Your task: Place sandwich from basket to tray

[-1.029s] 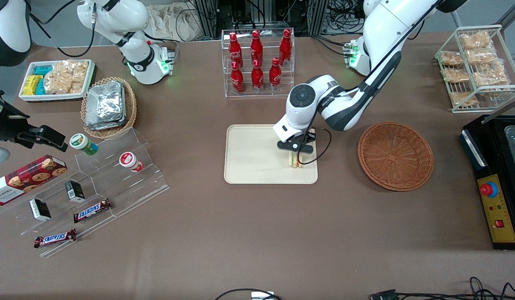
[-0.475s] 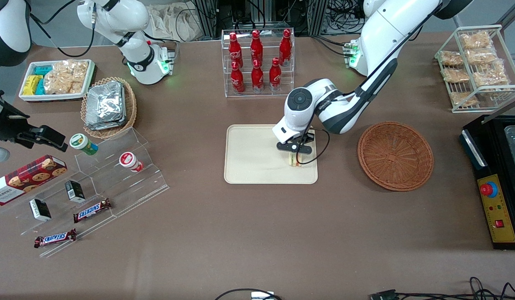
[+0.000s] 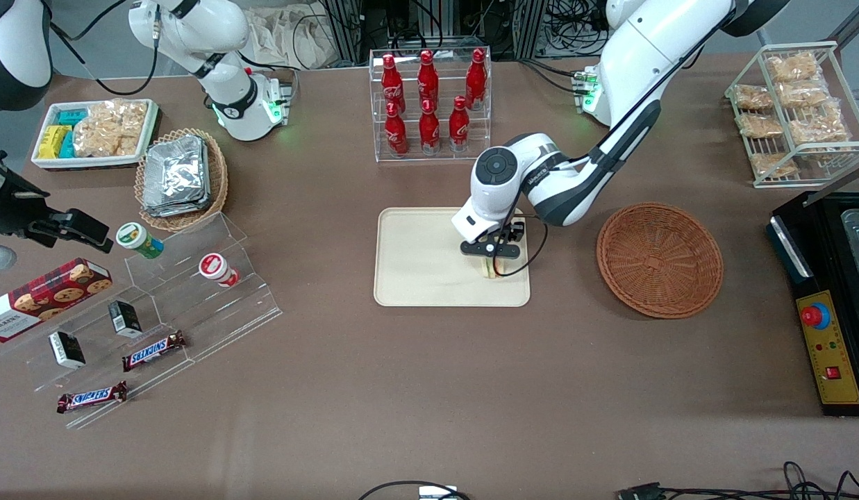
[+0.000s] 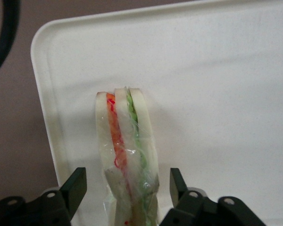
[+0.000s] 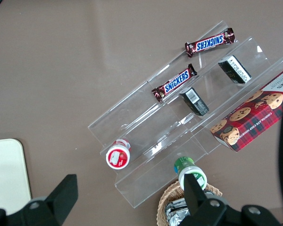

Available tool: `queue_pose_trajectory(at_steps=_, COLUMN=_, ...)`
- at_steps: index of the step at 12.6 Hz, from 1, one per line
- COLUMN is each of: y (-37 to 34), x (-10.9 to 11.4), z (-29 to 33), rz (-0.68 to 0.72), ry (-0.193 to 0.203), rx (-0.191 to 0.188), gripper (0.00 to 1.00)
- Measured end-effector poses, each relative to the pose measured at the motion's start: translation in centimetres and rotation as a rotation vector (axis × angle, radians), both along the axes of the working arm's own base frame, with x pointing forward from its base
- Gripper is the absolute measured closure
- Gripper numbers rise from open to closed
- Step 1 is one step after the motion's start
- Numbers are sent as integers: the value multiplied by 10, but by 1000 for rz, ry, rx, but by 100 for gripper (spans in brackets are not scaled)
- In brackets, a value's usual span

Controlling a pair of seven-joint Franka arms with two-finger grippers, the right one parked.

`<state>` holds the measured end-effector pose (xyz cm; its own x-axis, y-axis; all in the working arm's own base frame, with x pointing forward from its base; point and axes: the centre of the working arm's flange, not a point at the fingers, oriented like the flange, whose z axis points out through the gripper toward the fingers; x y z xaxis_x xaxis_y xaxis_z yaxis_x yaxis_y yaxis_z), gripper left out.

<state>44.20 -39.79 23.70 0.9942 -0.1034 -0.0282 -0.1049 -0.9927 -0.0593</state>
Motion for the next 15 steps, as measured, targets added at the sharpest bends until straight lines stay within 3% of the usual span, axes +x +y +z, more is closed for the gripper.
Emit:
queue_pose_trajectory(at_steps=1, y=1, x=9, z=11, rz=21, ry=-10, rx=16, gripper=4)
queue_pose_trajectory(at_steps=2, y=3, x=20, z=25, rz=47, ry=-21, rx=39, gripper=0)
queue_pose_trajectory(at_steps=5, y=32, x=68, z=79, rz=160, ry=-69, rx=88, gripper=0)
queue_pose_trajectory(at_steps=9, y=108, x=119, z=127, rz=315, ry=-131, rx=108, gripper=0)
queue_pose_trajectory(at_steps=12, y=162, x=148, z=154, rz=415, ry=-171, rx=106, gripper=0)
queue_pose_trajectory(at_steps=15, y=177, x=158, z=169, rz=450, ry=-179, rx=114, gripper=0)
